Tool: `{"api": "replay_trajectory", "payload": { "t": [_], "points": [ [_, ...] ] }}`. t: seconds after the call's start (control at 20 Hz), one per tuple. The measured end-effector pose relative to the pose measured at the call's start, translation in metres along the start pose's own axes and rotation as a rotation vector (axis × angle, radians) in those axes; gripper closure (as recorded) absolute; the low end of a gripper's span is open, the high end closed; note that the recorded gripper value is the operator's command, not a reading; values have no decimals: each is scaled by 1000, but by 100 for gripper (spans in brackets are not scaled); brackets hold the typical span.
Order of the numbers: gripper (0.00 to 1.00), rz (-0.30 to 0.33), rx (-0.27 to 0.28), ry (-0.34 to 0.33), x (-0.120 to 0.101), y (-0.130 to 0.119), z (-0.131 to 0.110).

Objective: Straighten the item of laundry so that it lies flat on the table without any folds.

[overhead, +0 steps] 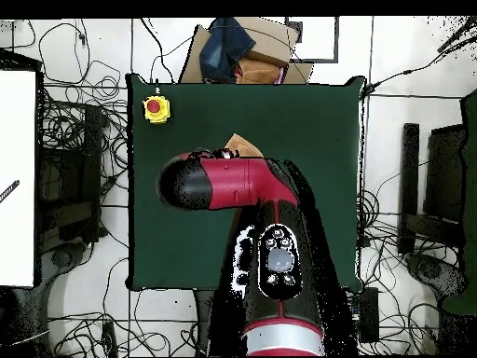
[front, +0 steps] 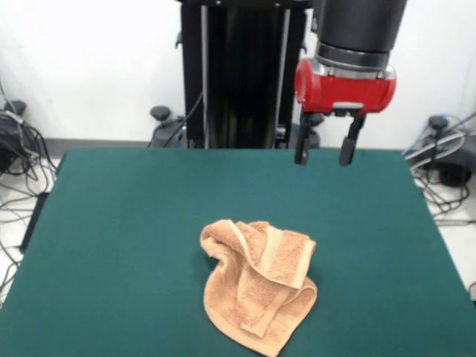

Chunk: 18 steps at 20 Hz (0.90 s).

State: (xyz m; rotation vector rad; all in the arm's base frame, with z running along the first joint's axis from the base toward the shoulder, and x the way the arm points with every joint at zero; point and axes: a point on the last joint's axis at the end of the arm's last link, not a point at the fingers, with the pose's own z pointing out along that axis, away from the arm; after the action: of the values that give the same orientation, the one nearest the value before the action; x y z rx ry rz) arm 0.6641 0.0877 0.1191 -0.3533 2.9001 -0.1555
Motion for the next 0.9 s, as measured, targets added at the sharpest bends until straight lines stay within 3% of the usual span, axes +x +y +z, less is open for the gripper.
{"api": "replay_trajectory", "payload": {
  "t": [0.45, 0.9],
  "points": [
    [0, 34, 6, -4, -10, -23, 22],
    [0, 94, -5, 60, 16, -57, 67]
  ]
}}
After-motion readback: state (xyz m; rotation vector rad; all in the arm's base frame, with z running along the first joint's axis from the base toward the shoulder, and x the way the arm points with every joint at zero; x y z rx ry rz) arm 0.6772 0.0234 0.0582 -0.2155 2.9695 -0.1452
